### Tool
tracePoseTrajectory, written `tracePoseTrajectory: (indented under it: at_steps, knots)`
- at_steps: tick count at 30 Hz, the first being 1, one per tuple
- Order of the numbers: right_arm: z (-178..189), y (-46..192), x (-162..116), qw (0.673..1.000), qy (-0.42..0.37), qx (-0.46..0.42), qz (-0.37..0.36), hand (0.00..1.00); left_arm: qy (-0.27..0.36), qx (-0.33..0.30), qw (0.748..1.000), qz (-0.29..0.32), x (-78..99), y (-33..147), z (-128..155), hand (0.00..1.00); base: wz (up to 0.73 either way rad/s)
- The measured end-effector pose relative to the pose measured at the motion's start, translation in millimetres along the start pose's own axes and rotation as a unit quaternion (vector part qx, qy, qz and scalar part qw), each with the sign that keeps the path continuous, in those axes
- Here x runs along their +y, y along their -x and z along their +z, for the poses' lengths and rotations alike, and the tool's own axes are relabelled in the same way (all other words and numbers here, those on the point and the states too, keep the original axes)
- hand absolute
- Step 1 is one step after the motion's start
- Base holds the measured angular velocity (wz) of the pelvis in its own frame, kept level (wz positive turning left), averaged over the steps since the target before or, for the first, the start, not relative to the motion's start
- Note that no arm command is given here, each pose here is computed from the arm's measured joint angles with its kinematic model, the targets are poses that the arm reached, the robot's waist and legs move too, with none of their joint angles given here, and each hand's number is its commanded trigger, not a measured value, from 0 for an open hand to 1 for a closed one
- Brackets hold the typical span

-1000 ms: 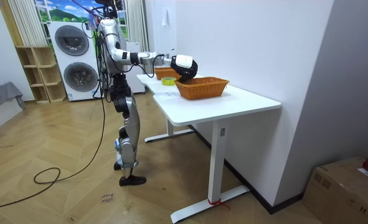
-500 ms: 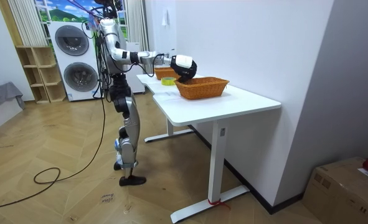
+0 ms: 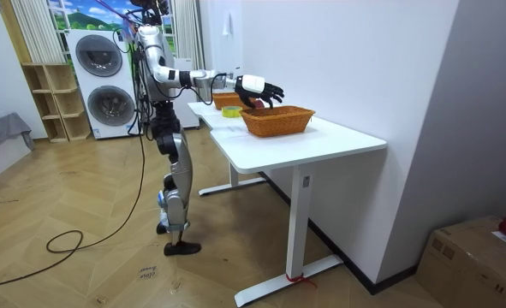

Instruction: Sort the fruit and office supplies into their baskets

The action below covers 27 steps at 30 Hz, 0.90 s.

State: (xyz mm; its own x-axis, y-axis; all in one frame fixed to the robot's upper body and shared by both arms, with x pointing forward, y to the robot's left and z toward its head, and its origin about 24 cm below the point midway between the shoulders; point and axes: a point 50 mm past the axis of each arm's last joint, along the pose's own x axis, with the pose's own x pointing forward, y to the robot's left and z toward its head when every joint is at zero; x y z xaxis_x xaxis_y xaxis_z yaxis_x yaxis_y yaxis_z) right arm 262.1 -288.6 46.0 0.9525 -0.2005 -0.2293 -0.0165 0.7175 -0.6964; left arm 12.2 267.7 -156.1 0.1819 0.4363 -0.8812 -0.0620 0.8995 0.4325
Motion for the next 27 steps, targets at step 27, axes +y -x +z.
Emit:
tracePoseTrajectory:
  at_steps: [27]
  knots:
    - [0.0,0.0,0.0,1.0,0.0,0.0,0.0,0.0,-0.004,0.0,1.0,0.001,0.2,0.0,-0.2,0.0,0.0]
